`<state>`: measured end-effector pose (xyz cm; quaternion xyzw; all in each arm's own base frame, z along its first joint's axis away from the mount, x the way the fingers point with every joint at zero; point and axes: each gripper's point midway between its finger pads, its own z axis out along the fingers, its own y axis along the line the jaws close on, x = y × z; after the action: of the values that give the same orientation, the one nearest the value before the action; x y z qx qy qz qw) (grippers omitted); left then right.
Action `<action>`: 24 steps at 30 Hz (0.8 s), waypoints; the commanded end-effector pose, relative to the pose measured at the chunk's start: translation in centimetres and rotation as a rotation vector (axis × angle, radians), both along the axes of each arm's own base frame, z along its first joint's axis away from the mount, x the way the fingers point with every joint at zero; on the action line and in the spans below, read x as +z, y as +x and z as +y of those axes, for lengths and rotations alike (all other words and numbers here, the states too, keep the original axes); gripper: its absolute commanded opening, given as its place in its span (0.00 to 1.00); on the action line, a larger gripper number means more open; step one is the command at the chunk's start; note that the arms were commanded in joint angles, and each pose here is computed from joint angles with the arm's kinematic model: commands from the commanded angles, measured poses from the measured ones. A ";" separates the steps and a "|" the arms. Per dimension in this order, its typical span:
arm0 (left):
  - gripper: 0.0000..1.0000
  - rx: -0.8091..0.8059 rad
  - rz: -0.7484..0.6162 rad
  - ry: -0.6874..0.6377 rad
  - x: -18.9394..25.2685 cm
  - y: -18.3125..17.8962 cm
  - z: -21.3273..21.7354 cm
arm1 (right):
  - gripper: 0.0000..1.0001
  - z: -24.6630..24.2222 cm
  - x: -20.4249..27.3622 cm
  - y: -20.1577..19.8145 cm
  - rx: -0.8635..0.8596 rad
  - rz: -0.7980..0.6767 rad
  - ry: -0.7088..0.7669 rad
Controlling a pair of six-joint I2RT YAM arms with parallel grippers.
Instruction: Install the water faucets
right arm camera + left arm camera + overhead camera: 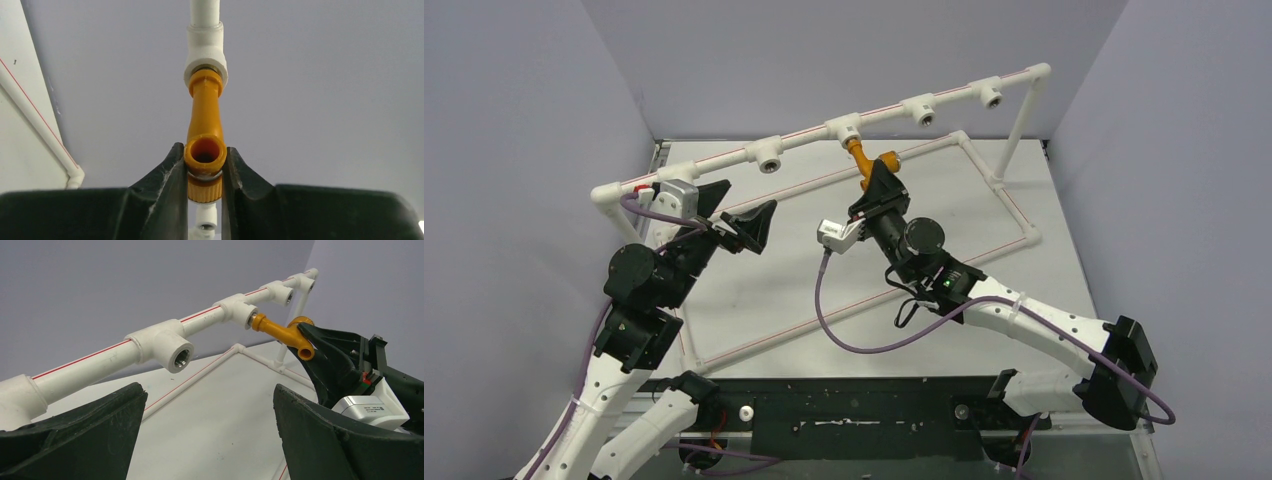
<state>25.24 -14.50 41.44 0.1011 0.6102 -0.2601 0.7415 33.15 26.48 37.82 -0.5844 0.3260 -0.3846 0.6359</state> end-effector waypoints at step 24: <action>0.97 -0.005 -0.061 -0.038 2.6 -0.8 0.3 | 0.00 1.3 2.5 -1.4 0.273 0.581 1.713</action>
<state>25.28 -14.53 41.40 0.1011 0.6108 -0.2601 0.7410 32.62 27.48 36.04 -0.2082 0.5993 0.0477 0.7715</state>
